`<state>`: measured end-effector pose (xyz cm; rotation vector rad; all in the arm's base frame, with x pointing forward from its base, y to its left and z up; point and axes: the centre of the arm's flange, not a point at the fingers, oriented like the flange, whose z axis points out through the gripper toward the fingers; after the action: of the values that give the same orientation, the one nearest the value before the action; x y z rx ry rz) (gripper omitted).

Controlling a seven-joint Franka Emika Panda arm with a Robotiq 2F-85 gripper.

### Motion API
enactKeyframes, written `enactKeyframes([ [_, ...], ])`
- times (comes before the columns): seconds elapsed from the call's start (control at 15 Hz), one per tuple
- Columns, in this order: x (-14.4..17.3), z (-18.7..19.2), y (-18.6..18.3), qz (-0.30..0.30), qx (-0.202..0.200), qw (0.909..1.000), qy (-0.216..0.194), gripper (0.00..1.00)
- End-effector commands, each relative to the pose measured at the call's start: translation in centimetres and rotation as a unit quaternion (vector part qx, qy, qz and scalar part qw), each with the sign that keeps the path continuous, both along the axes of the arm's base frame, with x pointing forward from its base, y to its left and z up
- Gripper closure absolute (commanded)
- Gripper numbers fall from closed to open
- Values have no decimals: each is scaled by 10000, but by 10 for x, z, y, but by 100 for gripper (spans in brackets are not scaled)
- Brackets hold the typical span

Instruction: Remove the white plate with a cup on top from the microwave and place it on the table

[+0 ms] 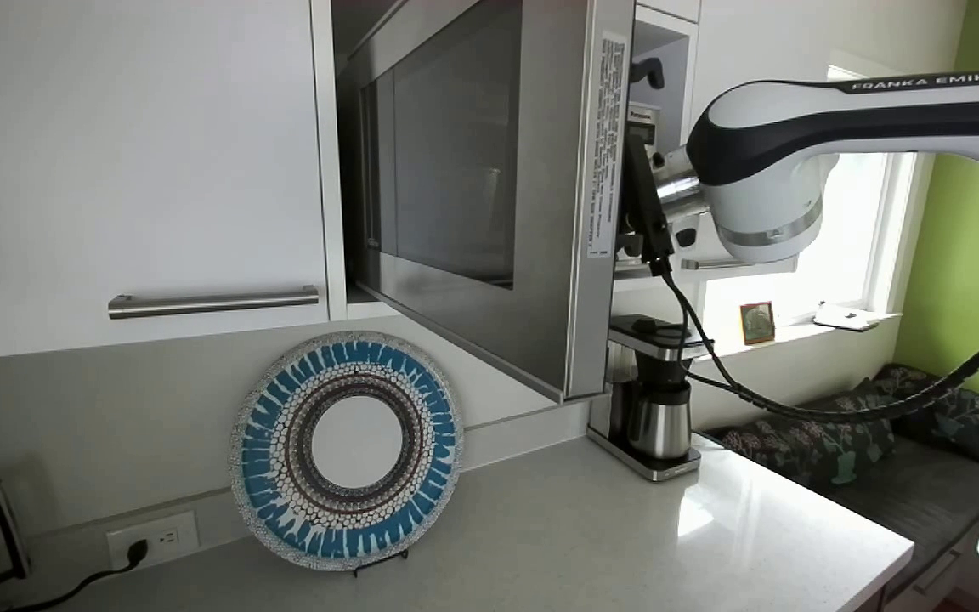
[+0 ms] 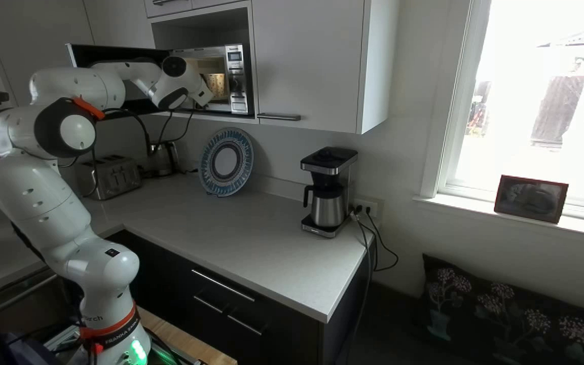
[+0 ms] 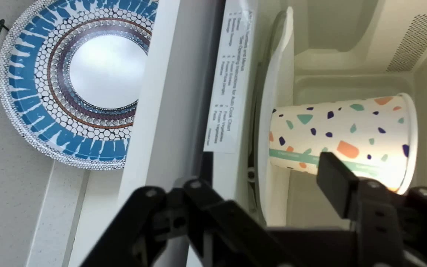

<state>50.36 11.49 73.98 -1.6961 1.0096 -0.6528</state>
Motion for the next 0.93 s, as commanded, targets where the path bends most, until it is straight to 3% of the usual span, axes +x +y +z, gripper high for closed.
enactKeyframes([
  [0.0,-1,-2,1,-7,48,10000,36,0],
  [0.27,9,-2,6,26,52,10000,20,2],
  [0.53,16,-2,10,69,58,10000,40,40],
  [0.87,23,-1,10,65,73,9999,49,79],
])
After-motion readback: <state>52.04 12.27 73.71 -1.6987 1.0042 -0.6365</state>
